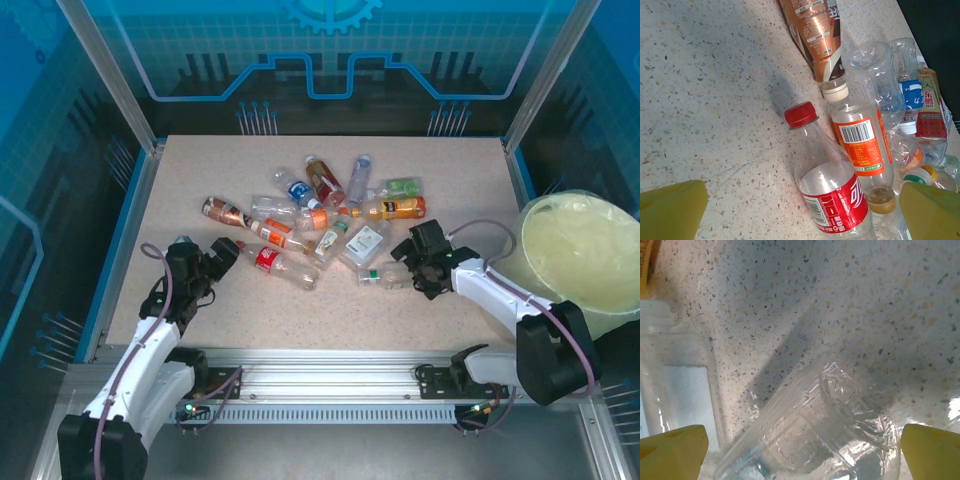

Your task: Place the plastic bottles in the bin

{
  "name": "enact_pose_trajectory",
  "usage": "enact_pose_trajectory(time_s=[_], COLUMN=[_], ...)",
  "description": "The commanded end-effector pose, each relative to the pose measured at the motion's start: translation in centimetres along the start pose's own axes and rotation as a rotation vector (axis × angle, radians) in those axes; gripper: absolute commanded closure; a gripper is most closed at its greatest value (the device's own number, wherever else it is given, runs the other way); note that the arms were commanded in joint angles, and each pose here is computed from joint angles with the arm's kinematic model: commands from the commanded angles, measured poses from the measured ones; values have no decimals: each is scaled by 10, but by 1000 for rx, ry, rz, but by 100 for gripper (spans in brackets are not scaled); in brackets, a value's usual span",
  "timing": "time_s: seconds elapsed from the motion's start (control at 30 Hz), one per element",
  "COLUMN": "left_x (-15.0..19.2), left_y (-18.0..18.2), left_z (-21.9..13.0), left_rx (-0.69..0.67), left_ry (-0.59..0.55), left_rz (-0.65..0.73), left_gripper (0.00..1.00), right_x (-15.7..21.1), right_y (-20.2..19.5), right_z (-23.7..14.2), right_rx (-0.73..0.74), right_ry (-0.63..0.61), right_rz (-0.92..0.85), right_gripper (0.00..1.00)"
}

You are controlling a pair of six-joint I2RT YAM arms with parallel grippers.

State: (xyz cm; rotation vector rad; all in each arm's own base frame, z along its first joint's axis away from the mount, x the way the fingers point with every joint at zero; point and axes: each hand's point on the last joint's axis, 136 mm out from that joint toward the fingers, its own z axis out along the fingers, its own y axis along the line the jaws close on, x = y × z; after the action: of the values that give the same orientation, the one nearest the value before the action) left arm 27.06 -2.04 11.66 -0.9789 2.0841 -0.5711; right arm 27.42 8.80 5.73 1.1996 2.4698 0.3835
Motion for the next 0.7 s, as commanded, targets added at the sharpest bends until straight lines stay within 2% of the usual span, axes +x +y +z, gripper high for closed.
enact_pose_trajectory(time_s=[0.0, 0.27, 0.37, 0.53, 0.67], left_x=[6, 8, 8, 9, 12], left_y=[10, 13, 12, 1, -10], left_z=[3, 4, 4, 2, 3], left_rx=[-32, -49, -45, -1, 51], left_ry=[14, 23, 26, 48, 68], left_rz=[20, 33, 37, 43, 1], left_gripper=[1, 1, 1, 1, 1], right_x=[8, 28, 28, 12, -8], right_y=[7, 10, 7, 13, 30], right_z=[4, 24, 29, 14, -11], right_rx=[-1, 19, 34, 12, -27], right_ry=[39, 139, 136, 52, -83], right_rz=[99, 160, 156, 62, -106], right_gripper=[0, 0, 4, 21, 42])
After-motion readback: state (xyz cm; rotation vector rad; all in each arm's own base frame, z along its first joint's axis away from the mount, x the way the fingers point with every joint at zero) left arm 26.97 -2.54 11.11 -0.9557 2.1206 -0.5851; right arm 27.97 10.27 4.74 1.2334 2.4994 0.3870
